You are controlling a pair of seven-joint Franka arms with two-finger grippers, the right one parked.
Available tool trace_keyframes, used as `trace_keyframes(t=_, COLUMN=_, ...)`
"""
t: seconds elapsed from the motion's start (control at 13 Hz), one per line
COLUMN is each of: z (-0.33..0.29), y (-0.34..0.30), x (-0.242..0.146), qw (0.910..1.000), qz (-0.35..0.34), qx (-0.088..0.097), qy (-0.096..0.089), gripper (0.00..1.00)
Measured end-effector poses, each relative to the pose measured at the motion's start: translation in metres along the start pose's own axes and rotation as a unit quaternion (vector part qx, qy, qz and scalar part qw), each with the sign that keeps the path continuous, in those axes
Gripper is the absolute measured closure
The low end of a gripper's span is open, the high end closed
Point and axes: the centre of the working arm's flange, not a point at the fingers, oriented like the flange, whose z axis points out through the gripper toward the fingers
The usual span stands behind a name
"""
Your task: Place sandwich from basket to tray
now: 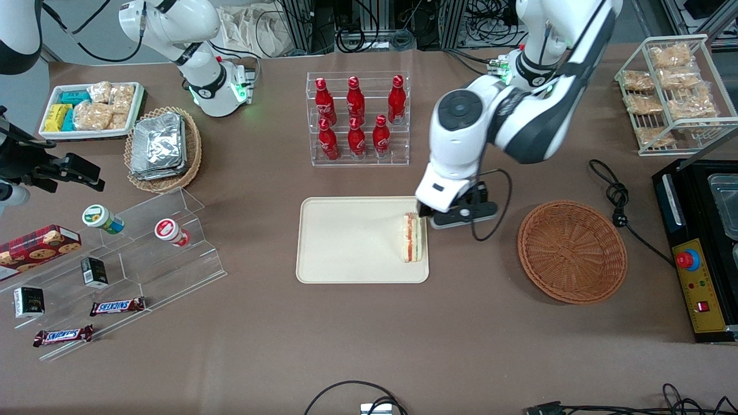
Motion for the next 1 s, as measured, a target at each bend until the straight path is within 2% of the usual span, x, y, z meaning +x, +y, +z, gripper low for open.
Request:
trace_keyframes(t=0.15, z=-0.013, y=-0.036, x=0.017, qw=0.9997, qz=0.014, qx=0.005, qy=-0.017, gripper=0.0)
trace_keyframes(t=0.31, z=-0.027, y=-0.072, x=0.032, qw=0.9987, qz=0.038, qx=-0.003, qy=-0.033, gripper=0.0)
trace_keyframes(t=0.62, z=-0.045, y=-0.16, x=0.064, qw=0.9958, qz=0.074, qx=-0.008, qy=-0.052, gripper=0.0)
trace_keyframes(t=0.85, z=-0.064, y=-0.24, x=0.08, qw=0.9914, qz=0.115, qx=-0.017, qy=-0.06, gripper=0.0)
trace_keyframes(t=1.0, z=-0.081, y=-0.285, x=0.082, qw=0.9892, qz=0.132, qx=-0.025, qy=-0.058, gripper=0.0)
